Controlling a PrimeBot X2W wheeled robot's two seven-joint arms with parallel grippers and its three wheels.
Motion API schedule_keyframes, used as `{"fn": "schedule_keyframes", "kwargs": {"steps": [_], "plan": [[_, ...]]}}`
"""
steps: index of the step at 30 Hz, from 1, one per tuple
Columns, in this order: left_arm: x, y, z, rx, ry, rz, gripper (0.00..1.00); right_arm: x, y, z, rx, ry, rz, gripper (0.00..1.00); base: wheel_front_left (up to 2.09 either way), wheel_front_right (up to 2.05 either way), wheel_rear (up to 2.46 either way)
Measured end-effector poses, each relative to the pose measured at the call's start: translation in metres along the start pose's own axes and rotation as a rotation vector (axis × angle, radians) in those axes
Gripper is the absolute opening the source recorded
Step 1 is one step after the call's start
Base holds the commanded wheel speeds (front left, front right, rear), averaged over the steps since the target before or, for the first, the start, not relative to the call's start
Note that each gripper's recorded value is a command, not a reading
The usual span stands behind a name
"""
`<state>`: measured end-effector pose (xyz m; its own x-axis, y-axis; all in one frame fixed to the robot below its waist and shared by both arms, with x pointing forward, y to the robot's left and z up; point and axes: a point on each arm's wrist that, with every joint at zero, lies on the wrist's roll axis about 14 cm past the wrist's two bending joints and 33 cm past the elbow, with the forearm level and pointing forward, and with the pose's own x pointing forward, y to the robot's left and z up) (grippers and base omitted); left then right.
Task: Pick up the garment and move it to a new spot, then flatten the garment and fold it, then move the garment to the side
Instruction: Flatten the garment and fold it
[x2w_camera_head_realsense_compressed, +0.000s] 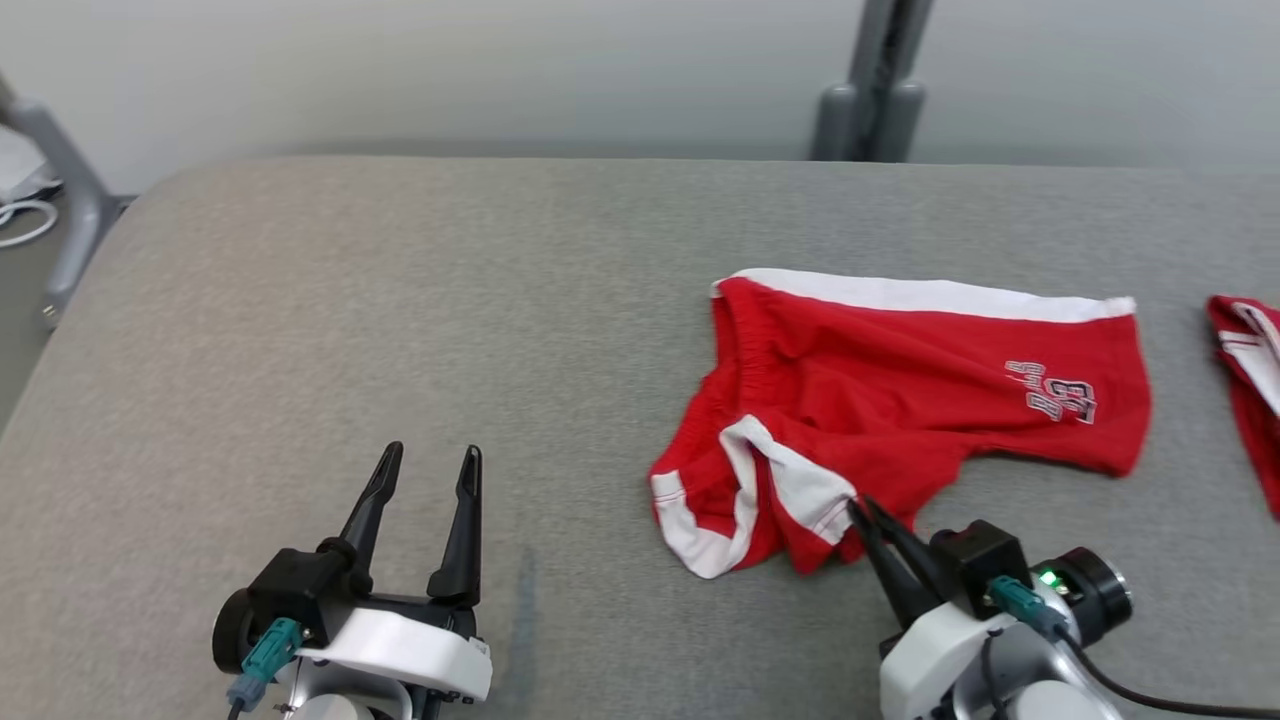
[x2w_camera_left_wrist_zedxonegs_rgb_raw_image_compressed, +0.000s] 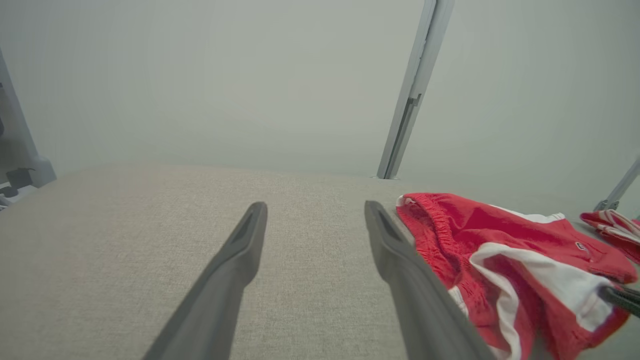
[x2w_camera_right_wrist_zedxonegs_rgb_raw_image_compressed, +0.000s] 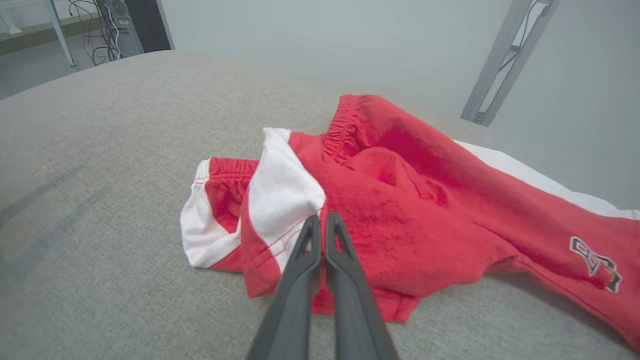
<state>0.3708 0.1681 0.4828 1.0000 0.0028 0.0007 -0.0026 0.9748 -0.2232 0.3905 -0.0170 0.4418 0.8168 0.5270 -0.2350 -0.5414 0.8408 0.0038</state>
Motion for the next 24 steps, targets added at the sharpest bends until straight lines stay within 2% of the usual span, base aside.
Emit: {"fn": "schedule_keyframes", "kwargs": {"steps": [7, 10, 11, 17, 18, 19, 20, 24], "plan": [[0.015, -0.032, -0.003, -0.01, 0.005, -0.1, 1.0, -0.044, -0.046, 0.014, -0.075, -0.004, -0.148, 0.0, 0.0, 0.0, 0.0], [0.022, -0.047, -0.006, -0.016, 0.009, -0.145, 1.0, -0.07, -0.065, 0.007, -0.127, 0.054, -0.199, 0.0, 0.0, 0.0, 0.0], [0.027, -0.055, -0.008, -0.02, 0.013, -0.169, 1.0, -0.087, -0.082, 0.007, -0.152, 0.079, -0.248, 0.0, 0.0, 0.0, 0.0], [0.041, -0.075, -0.015, -0.035, 0.029, -0.226, 1.0, -0.13, -0.128, -0.003, -0.248, 0.196, -0.374, 0.0, 0.0, 0.0, 0.0], [0.042, -0.077, -0.016, -0.036, 0.031, -0.231, 1.0, -0.132, -0.132, -0.006, -0.244, 0.21, -0.389, 0.12, 0.0, 0.0, 0.0], [0.044, -0.078, -0.017, -0.037, 0.031, -0.233, 1.0, -0.134, -0.133, -0.009, -0.24, 0.221, -0.392, 0.44, 0.0, 0.0, 0.0], [0.044, -0.078, -0.017, -0.037, 0.031, -0.234, 1.0, -0.135, -0.134, -0.014, -0.234, 0.242, -0.393, 1.0, 0.0, 0.0, 0.0], [0.044, -0.072, -0.019, -0.035, 0.04, -0.223, 1.0, -0.138, -0.14, -0.026, -0.214, 0.293, -0.419, 1.0, 0.0, 0.0, 0.0]]}}
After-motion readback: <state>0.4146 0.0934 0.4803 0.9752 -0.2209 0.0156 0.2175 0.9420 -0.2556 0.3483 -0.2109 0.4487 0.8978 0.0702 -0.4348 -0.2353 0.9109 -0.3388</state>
